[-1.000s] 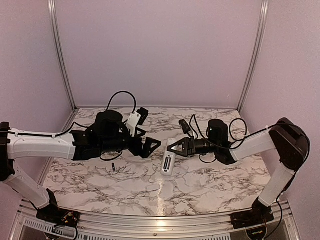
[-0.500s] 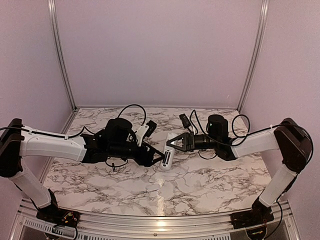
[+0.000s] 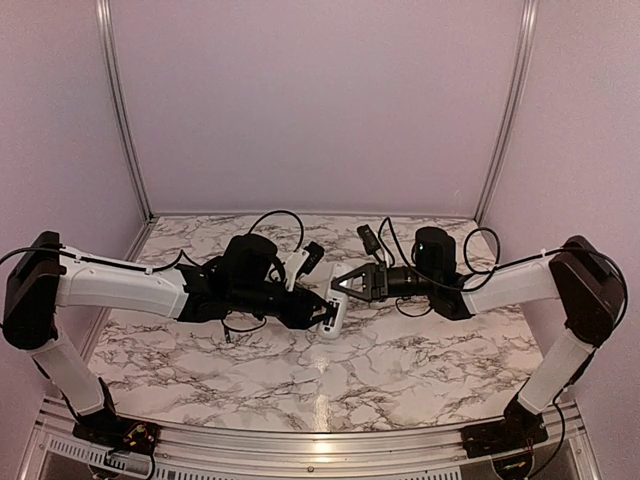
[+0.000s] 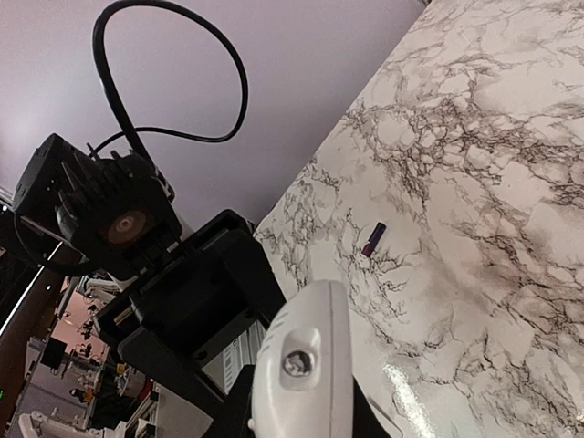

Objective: Load the batteries into the remote control
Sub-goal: Adjust the battery in the battery compartment.

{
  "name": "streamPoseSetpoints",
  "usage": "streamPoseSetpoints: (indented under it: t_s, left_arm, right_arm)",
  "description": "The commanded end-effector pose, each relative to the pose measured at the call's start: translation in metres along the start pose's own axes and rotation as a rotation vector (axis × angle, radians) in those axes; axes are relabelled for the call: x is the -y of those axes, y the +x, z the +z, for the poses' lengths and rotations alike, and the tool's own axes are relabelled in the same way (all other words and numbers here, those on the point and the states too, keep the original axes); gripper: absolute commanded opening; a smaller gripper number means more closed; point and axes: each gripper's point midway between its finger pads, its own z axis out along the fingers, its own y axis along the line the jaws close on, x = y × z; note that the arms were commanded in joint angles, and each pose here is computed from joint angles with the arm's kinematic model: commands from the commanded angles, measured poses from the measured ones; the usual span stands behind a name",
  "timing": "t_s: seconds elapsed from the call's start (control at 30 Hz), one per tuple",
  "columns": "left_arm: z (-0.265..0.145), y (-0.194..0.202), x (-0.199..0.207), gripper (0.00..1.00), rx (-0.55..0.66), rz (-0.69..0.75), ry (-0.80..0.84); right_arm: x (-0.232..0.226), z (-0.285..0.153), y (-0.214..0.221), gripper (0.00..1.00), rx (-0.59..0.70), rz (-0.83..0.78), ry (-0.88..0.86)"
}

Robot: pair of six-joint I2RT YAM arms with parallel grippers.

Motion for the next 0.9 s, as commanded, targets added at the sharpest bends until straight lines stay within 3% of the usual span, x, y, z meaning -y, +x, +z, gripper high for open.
streamPoseSetpoints:
  t_s: [0.0, 0.13, 0.27, 0.4, 0.47, 0.7, 0.87]
  left_arm:
    - [0.005, 0.003, -0.006, 0.37, -0.031, -0.015, -0.009]
    - [0.007, 0.006, -0.013, 0.28, -0.039, -0.017, -0.028]
    - [0.005, 0.003, -0.015, 0.29, -0.030, -0.016, -0.037]
    - [-0.005, -0.005, -0.014, 0.70, -0.011, -0.010, -0.049]
    - [-0.018, -0.011, -0.023, 0.85, 0.023, -0.019, -0.107]
    - [-0.081, -0.016, -0.073, 0.95, 0.160, -0.187, -0.390]
    - [-0.113, 0.028, -0.114, 0.94, 0.069, -0.341, -0.625]
  right_arm:
    - [-0.028, -0.001, -0.017, 0.00, 0.029, -0.083, -0.055]
    - [-0.033, -0.001, -0.017, 0.00, 0.029, -0.083, -0.077]
    - [-0.031, -0.001, -0.016, 0.00, 0.026, -0.076, -0.083]
    - [-0.014, -0.004, -0.016, 0.00, 0.033, -0.050, -0.038]
    - [-0.002, -0.011, -0.017, 0.00, 0.044, -0.033, -0.013]
    - [0.026, -0.029, -0.015, 0.00, 0.048, -0.015, 0.067]
    - [0.038, -0.031, -0.010, 0.00, 0.027, -0.016, 0.106]
